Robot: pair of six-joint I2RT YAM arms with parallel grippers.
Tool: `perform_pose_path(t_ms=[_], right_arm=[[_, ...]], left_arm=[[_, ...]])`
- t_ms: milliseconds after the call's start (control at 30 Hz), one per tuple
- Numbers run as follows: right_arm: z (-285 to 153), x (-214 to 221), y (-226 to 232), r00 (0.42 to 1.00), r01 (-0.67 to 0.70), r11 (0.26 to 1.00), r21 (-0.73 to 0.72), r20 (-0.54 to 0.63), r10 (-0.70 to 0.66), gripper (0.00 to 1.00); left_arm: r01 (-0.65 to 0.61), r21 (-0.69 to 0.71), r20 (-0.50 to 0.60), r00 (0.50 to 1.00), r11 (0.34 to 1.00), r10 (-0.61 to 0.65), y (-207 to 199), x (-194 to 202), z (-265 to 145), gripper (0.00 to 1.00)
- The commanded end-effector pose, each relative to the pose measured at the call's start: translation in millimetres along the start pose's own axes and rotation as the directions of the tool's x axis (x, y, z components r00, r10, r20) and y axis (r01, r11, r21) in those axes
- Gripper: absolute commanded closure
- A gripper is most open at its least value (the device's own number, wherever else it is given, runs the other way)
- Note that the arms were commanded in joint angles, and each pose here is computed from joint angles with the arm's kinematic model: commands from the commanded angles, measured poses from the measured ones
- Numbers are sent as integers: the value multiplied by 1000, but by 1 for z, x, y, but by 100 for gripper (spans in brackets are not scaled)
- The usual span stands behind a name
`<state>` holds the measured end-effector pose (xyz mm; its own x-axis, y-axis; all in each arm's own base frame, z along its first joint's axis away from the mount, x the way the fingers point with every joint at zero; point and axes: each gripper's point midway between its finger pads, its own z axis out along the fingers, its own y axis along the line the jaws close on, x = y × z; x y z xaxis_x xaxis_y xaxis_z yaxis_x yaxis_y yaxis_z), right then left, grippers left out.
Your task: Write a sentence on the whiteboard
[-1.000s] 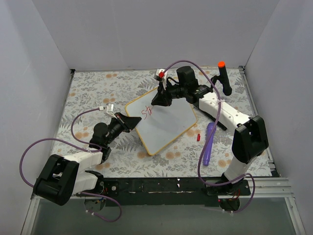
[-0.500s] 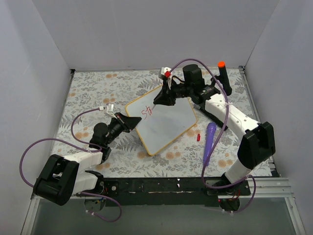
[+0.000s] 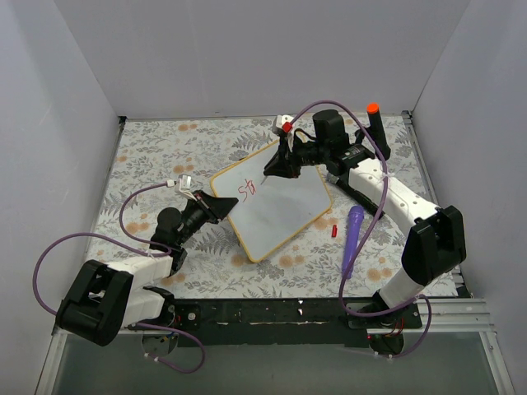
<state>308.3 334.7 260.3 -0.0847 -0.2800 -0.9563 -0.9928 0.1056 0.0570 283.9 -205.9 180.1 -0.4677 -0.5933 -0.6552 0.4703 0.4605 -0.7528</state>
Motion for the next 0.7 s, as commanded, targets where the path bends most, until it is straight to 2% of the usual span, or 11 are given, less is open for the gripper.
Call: perform_pose_path(t_ms=[0,667], right_arm=[[-9,-14,8,998,56,998,-20,39,-55,99],[-5,-7,10,998,50,998,-41,43,-48,99]], left_arm=[[-55,115,58,997,992,49,-30,-17,0,100],[-52,116,54,998,992,46,-30,-16,1,100]])
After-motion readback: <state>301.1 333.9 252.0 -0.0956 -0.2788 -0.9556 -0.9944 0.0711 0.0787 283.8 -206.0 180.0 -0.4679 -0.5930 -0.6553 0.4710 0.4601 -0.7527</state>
